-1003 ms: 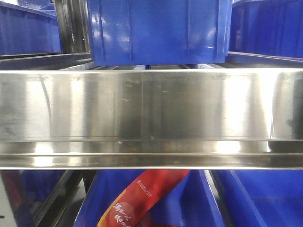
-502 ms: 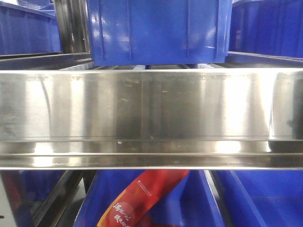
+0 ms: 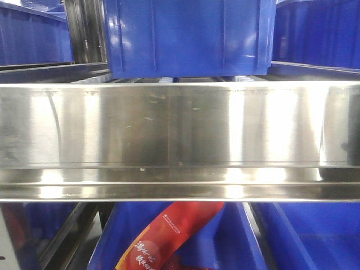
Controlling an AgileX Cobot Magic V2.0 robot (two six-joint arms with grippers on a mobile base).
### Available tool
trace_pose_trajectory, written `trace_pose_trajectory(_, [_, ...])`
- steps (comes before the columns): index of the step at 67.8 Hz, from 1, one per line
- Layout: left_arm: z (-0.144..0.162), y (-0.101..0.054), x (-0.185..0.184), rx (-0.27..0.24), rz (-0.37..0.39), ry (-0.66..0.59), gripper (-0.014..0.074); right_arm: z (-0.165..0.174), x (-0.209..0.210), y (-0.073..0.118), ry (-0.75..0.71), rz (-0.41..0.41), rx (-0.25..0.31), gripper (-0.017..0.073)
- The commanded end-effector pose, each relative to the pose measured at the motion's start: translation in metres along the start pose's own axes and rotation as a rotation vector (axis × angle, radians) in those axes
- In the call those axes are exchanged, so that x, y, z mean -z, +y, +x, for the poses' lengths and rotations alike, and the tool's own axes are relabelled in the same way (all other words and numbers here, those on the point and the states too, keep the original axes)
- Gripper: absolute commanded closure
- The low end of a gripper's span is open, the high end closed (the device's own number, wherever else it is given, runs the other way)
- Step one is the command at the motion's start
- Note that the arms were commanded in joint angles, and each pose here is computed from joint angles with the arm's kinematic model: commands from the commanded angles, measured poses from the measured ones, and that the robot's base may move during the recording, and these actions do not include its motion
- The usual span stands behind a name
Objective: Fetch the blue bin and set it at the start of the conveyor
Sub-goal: 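Hold the bin with both grippers while backing away from the rack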
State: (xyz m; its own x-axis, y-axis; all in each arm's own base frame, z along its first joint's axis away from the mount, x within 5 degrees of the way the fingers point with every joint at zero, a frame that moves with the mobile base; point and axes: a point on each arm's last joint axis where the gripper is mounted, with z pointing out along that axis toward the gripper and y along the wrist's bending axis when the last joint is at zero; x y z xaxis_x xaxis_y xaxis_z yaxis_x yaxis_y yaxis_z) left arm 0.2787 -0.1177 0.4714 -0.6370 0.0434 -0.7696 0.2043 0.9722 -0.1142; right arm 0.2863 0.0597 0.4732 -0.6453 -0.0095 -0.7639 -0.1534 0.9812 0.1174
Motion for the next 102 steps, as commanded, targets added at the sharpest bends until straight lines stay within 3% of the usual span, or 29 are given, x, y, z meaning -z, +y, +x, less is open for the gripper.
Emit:
trace_pose_trajectory(1, [-0.005,-0.004,0.010,-0.004,0.036,-0.058,0.0705,-0.005,0.007,0.002,-0.066,-0.014,0.016,0.0711])
trace_pose_trajectory(24, [-0.005,-0.004,0.010,-0.005,0.035,-0.059,0.0705,-0.007,0.007,0.002,-0.089,-0.015,0.016,0.0711])
trace_pose_trajectory(64, [-0.005,-0.004,0.008,-0.007,0.034,-0.060,0.0705,-0.031,-0.003,0.003,-0.318,-0.033,0.014,0.0711])
trace_pose_trajectory(102, [-0.005,-0.004,0.008,-0.007,0.034,-0.060,0.0705,-0.035,-0.002,0.004,-0.371,-0.037,0.013,0.0711])
